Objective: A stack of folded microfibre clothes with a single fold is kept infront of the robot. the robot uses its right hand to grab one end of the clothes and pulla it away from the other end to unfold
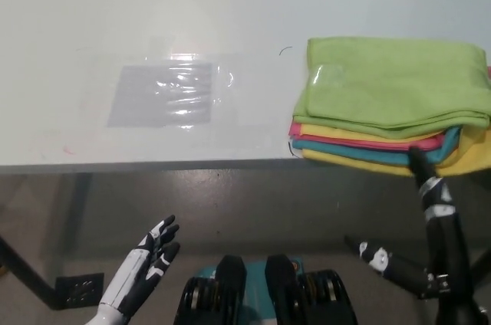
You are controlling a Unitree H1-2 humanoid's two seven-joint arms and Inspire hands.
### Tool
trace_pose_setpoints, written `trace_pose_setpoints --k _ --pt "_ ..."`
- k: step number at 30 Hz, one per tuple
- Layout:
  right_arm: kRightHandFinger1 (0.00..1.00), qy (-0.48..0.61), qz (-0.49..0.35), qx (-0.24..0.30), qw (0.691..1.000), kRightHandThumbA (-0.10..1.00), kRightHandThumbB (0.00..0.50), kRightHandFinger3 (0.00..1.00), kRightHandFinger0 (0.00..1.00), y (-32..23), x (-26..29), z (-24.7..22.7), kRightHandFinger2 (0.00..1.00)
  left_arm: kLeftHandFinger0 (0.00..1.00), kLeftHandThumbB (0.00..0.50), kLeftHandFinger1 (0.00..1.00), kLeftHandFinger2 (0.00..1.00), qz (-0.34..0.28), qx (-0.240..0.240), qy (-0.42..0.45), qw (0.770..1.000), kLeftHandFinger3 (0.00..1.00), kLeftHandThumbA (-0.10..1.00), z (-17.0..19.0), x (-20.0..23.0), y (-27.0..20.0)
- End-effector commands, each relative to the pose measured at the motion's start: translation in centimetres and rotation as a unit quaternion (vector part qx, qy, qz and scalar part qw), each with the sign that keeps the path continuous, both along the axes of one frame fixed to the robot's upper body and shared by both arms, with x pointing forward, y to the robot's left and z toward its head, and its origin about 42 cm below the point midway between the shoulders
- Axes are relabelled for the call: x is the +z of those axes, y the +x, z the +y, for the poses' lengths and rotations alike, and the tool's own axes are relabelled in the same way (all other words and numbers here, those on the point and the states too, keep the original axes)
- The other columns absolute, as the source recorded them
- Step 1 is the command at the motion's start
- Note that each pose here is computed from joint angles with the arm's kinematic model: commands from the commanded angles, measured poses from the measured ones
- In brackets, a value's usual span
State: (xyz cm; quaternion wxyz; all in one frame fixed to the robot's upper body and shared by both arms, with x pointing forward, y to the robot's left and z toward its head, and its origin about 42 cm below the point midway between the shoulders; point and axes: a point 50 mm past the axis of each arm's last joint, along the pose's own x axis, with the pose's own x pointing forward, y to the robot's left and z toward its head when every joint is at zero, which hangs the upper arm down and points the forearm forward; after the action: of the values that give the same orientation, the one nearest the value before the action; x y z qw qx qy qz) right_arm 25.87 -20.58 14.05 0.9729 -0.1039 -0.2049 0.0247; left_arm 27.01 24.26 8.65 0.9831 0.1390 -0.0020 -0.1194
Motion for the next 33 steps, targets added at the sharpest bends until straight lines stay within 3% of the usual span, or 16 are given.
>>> trace_pose_setpoints --k 1,13,26,33 --pt "1.0 -0.007 0.011 0.03 0.999 1.0 0.224 1.0 1.0 0.2 -2.0 -0.5 1.0 1.0 0.299 1.0 1.0 -0.036 -0.011 -0.019 0.999 1.0 0.88 -0.2 1.1 0.8" --pt "1.0 -0.001 0.143 0.065 0.988 1.0 0.3 1.0 1.0 2.7 -6.3 -1.7 1.0 1.0 0.306 1.0 1.0 -0.044 -0.015 -0.022 0.999 1.0 0.87 -0.6 1.6 1.9" --pt "1.0 -0.018 0.172 0.076 0.982 1.0 0.305 1.0 1.0 3.5 -6.4 -1.8 1.0 1.0 0.294 1.0 1.0 -0.05 -0.017 -0.022 0.998 1.0 0.89 -0.7 2.1 2.7" --pt "1.0 -0.04 0.176 0.084 0.98 1.0 0.269 1.0 1.0 3.6 -6.2 -1.8 1.0 1.0 0.288 1.0 1.0 -0.047 -0.013 -0.015 0.999 1.0 0.91 -0.6 2.2 2.7"
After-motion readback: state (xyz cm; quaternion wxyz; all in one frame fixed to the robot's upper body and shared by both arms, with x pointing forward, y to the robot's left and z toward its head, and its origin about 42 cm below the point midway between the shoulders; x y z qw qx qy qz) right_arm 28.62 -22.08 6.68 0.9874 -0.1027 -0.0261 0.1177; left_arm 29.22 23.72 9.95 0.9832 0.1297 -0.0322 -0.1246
